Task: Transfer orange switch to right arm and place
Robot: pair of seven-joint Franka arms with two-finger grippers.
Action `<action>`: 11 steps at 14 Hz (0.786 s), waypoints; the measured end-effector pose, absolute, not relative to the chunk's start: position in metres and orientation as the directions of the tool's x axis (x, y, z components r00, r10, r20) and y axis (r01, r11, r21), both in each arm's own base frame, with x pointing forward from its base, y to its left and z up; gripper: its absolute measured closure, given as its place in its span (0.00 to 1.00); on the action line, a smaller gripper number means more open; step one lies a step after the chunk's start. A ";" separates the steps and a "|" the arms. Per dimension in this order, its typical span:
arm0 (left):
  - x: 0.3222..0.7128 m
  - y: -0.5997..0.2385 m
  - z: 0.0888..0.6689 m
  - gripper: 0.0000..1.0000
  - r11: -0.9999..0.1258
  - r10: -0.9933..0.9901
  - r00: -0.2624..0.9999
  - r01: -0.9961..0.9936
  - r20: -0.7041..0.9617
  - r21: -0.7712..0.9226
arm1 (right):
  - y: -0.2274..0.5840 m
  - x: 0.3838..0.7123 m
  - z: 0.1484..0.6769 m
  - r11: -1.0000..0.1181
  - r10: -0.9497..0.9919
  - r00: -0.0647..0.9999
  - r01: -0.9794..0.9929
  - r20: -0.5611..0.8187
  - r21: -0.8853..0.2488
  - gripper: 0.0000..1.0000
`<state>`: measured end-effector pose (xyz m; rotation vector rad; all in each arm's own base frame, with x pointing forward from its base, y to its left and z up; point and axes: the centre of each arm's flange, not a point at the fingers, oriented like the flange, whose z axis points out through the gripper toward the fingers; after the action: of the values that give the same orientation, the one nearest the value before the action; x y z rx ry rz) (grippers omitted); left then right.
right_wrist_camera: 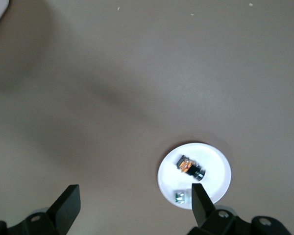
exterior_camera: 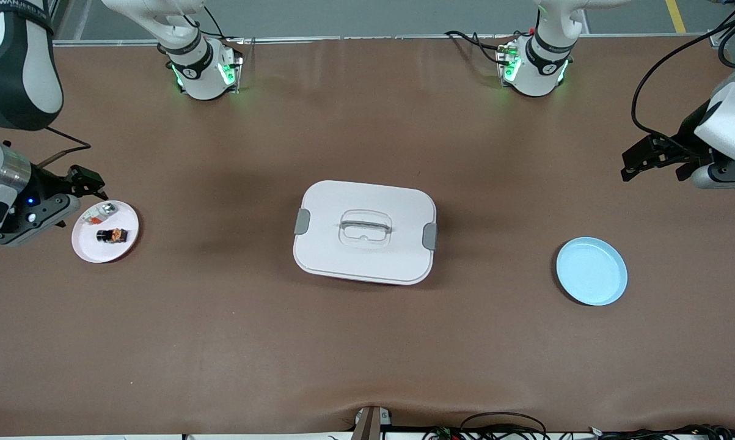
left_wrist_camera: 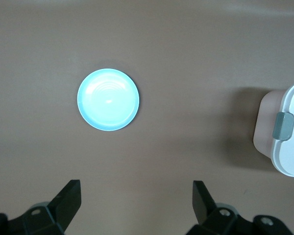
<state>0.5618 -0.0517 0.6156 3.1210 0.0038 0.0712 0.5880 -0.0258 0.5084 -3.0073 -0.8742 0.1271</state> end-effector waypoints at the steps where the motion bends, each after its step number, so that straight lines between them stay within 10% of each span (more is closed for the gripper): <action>1: 0.562 -0.051 0.616 0.00 -1.000 0.001 0.999 0.000 0.045 0.020 | -0.022 0.588 0.515 -0.873 0.487 0.869 0.487 -0.083 -0.027 0.00; 11: 0.562 -0.045 0.615 0.00 -1.000 0.008 0.999 0.007 0.044 0.019 | 0.015 0.587 0.562 -1.000 0.017 0.997 0.018 -0.078 0.021 0.00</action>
<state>0.5624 -0.0452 0.6149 3.1215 0.0115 0.0693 0.5871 0.0152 0.5622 -3.1611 -0.0278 0.1226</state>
